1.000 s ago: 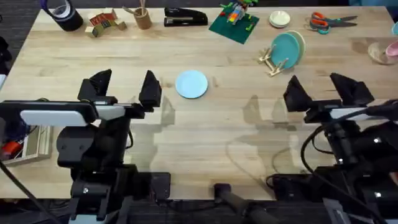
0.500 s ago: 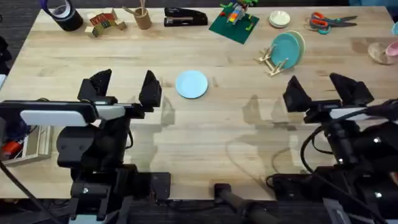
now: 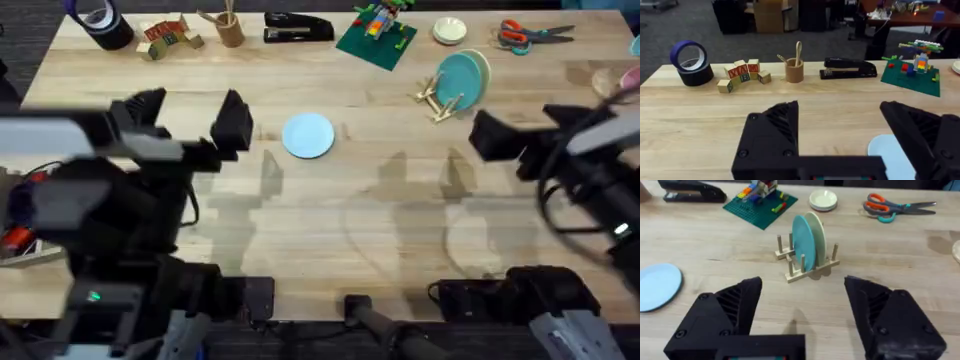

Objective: Pick up the plates from the table one by one and place each into a slot on the dish rack.

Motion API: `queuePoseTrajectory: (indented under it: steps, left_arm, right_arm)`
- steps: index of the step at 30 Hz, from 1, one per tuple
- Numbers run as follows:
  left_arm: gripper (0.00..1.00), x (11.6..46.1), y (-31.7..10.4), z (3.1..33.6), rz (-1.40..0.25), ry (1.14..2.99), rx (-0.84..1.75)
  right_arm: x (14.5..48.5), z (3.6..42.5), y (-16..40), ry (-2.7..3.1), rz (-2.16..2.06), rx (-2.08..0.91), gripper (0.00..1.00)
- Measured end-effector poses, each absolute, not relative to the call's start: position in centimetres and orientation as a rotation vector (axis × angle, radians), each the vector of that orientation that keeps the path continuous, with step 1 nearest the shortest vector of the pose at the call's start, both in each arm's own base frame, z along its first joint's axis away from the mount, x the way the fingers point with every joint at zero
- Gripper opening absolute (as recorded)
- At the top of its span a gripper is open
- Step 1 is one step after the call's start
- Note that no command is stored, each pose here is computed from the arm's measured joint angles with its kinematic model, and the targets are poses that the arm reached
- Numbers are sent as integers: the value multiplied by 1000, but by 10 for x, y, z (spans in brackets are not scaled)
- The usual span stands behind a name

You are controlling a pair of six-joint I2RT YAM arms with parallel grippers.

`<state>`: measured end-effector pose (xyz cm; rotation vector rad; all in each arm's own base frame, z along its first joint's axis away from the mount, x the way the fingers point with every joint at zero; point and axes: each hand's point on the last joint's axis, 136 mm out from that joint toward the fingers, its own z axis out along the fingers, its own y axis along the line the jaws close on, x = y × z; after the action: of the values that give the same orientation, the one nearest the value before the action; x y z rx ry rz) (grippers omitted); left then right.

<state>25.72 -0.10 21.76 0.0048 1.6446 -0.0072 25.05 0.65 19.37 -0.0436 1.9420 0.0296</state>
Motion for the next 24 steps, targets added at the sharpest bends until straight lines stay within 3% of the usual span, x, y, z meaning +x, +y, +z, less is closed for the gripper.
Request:
queuePoseTrajectory:
  steps: [12, 24]
  left_arm:
    - [991, 288, -17, 283, -108, 1982, 62]
    - [993, 296, -35, 275, -237, 2234, 104]
  right_arm:
    - [284, 269, 13, 2259, 81, -63, 992]
    - [273, 270, 27, 2366, 189, -100, 992]
